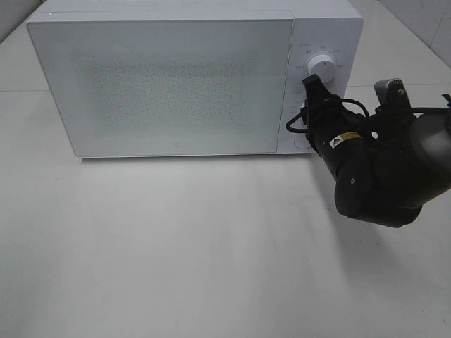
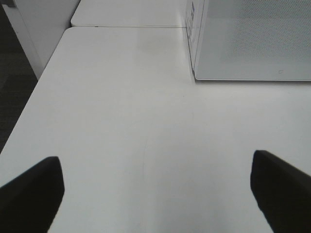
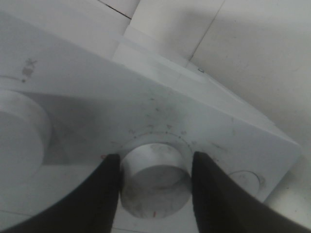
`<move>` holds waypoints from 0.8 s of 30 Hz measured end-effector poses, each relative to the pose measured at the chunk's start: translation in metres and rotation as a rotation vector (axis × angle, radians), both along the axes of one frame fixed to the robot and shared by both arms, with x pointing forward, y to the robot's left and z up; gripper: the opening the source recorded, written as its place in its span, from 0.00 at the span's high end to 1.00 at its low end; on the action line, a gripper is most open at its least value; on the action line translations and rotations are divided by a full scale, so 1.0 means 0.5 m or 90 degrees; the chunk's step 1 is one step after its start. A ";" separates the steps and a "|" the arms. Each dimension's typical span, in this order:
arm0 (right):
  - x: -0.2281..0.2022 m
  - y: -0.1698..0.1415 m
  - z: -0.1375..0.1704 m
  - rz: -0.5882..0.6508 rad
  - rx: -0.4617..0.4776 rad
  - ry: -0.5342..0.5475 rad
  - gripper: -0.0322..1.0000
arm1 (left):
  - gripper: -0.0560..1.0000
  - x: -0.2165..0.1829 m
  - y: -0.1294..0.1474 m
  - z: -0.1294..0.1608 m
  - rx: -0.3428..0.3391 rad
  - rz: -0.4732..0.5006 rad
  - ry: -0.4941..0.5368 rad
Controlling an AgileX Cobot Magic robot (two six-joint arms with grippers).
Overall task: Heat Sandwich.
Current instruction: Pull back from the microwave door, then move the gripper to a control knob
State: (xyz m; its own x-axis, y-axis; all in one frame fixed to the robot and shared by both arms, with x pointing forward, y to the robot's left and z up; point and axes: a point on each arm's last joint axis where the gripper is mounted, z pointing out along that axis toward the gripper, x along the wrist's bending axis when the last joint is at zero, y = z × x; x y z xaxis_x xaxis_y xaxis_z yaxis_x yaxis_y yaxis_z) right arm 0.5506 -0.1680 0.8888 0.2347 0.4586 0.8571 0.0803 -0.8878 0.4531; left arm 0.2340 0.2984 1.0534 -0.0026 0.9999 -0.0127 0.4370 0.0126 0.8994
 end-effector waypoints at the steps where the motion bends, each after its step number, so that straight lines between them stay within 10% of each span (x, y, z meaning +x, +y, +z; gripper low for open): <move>1: 0.000 0.000 0.000 -0.005 0.017 -0.001 0.55 | 0.03 0.000 0.000 0.000 0.000 0.000 0.000; 24: -0.001 -0.002 -0.006 -0.090 0.321 -0.017 0.55 | 0.03 0.000 0.000 0.000 0.000 0.000 0.000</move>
State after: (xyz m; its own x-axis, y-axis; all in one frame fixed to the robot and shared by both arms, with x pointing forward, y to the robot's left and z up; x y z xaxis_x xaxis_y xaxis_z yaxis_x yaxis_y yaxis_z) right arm 0.5500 -0.1688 0.8858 0.2395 -0.0473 0.9697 -0.0613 -0.9976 -0.0335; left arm 0.2340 0.2984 1.0534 -0.0026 0.9999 -0.0127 0.4370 0.0126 0.8994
